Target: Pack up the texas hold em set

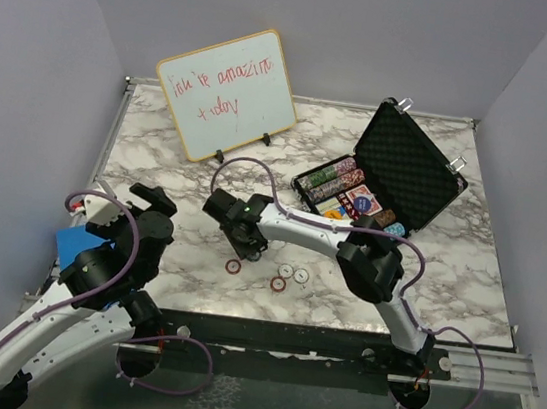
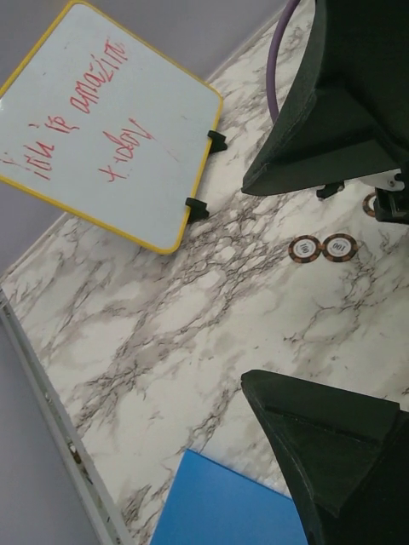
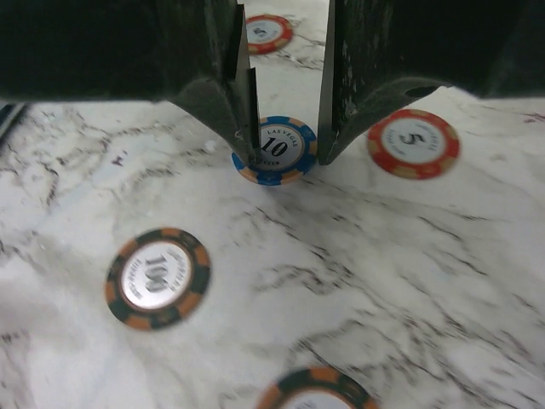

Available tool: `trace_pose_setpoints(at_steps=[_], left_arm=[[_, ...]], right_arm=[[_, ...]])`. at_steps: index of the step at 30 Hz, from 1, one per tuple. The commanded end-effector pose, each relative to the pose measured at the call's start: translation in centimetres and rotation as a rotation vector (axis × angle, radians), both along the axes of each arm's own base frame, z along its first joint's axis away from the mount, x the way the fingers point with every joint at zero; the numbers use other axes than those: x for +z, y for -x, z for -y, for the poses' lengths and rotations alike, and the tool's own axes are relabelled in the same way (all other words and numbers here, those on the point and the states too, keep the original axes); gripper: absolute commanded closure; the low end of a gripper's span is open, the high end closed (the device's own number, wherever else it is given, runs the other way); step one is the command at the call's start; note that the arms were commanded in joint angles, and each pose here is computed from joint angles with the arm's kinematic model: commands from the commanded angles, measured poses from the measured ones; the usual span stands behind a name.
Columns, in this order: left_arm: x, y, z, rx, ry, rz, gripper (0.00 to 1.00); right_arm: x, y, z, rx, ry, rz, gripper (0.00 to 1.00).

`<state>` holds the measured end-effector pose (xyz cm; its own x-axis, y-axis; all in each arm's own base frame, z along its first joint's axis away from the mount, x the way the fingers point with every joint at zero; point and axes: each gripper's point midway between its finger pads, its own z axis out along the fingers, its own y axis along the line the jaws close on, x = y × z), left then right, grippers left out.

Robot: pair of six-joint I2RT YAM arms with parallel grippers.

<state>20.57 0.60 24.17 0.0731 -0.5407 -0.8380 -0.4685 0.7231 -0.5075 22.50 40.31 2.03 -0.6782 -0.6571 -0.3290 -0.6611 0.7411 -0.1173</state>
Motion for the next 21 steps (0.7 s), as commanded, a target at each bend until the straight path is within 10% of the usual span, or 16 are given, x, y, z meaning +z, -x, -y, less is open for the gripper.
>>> trace_pose_setpoints(at_steps=[1,21], left_arm=[[-1.7,-0.9,2.4,-0.088,0.040,-0.034,0.09],[-4.0,-1.4,4.0,-0.153,0.038,-0.074,0.08]], right_arm=[[-1.7,0.7,5.3,-0.043,0.116,-0.074,0.66],[-1.5,1.0,6.2,-0.086,0.030,-0.187,0.40]])
